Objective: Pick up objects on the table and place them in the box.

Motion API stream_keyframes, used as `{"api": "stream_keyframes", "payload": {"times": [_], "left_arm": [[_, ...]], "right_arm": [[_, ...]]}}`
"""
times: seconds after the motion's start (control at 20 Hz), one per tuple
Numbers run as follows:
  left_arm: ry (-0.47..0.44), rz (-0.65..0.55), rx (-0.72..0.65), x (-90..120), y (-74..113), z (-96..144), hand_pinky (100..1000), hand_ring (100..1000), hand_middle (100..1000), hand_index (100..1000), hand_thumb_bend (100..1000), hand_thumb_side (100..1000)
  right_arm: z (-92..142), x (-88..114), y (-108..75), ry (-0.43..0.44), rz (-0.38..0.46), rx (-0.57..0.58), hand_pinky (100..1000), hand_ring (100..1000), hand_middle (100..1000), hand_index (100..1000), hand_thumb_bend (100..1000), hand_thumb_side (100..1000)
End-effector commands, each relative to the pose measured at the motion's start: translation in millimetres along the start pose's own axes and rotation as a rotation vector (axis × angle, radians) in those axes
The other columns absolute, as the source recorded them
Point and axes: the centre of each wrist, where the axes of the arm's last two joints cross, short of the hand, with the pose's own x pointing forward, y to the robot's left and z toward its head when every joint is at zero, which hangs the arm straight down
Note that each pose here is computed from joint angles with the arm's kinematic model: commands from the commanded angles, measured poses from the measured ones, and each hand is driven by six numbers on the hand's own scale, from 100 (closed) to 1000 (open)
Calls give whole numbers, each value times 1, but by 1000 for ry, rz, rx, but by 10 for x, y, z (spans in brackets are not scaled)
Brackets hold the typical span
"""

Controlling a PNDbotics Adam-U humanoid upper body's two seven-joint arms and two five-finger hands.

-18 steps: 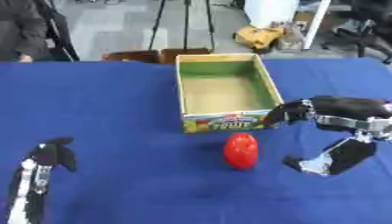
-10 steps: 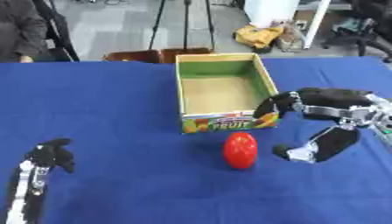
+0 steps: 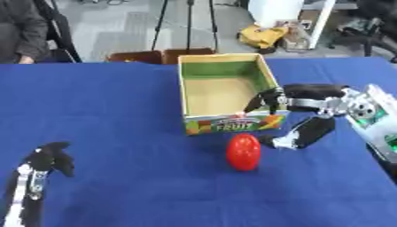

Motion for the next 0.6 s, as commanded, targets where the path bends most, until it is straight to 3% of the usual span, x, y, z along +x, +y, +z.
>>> {"api": "stream_keyframes", "payload": {"times": [0.05,0.6], "left_arm": [[-25,3,-5,54,13,-37,558,369,447,705,646,969],[-28,4,-8,60,9,-44,559,368,447,705,646,971]], "right_arm": [[-48,-63,-44,20,13,5,706,895,861,926,268,614],[-178,-158,61,26,13,44,706,893,860,926,263,644]]}}
